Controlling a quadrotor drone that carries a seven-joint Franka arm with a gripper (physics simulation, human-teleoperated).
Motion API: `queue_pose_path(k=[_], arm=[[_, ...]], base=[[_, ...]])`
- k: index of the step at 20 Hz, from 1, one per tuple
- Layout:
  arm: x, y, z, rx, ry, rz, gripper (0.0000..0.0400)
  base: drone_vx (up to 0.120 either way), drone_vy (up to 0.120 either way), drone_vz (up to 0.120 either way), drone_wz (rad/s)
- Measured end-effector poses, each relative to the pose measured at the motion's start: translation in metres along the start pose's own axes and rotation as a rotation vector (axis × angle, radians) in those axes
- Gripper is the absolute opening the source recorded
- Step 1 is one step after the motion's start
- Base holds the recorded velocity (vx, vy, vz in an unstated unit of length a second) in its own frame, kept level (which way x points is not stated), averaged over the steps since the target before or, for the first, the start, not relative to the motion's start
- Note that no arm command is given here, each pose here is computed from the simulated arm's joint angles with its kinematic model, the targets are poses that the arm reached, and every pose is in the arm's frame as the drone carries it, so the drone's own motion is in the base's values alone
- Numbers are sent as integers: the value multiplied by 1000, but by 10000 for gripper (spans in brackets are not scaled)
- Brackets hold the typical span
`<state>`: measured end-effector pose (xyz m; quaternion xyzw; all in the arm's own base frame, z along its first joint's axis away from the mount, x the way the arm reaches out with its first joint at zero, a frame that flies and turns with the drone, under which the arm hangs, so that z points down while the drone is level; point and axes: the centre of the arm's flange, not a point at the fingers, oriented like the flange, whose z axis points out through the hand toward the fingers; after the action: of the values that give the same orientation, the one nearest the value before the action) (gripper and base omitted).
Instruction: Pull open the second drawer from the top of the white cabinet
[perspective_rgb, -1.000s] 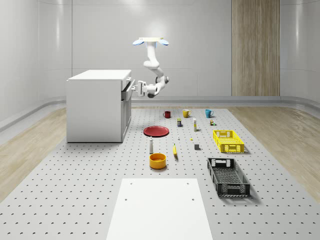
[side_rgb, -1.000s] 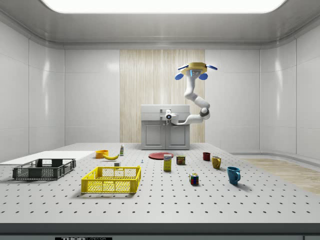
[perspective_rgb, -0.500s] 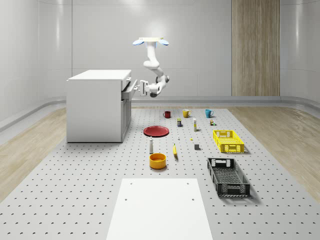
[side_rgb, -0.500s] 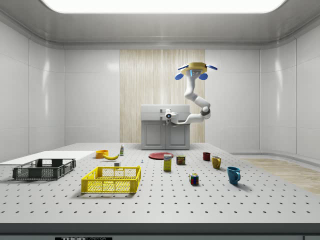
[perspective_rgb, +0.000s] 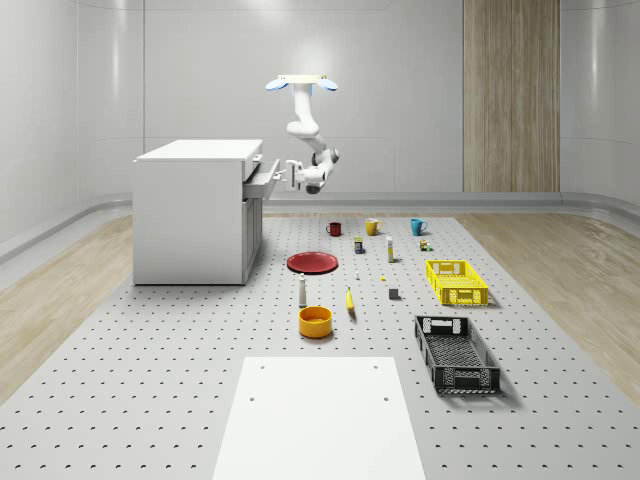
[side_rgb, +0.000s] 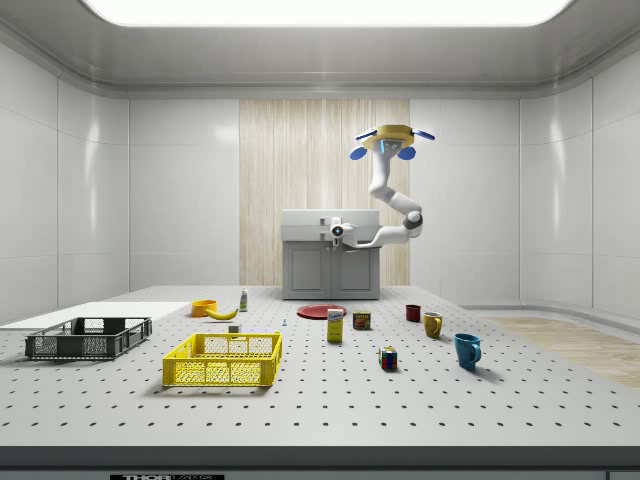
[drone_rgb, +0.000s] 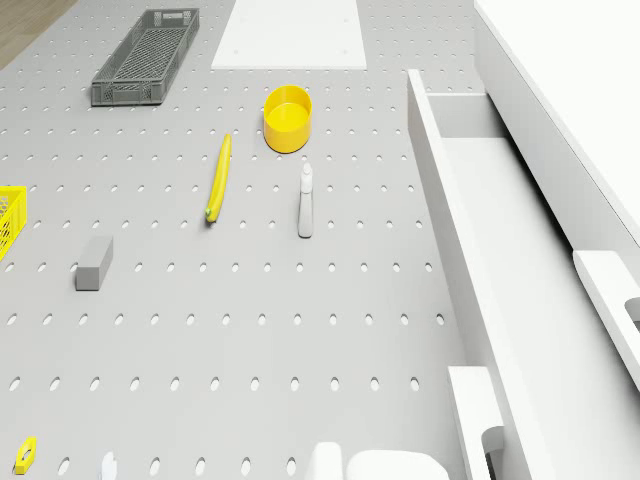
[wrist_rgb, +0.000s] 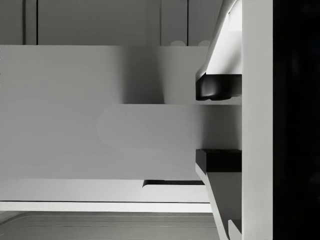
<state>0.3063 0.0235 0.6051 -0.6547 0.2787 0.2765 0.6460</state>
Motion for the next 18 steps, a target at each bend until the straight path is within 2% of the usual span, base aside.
queue_pose_path(k=[1, 3, 8, 10, 14, 16, 18], arm=[[-2, 0, -5, -9, 10, -42, 175], [0, 1, -12, -3, 5, -46, 147], [0, 1, -33, -3, 4, -2, 152], [-4, -1, -43, -7, 9, 20, 190], [-2, 0, -61, -4, 6, -7, 167], [-14, -3, -72, -17, 21, 34, 263], [-10, -1, -79, -13, 18, 13, 227]], base=[[0, 0, 0, 0], [0, 0, 0, 0], [0, 0, 0, 0], [0, 0, 0, 0], [0, 0, 0, 0], [0, 0, 0, 0], [0, 0, 0, 0]])
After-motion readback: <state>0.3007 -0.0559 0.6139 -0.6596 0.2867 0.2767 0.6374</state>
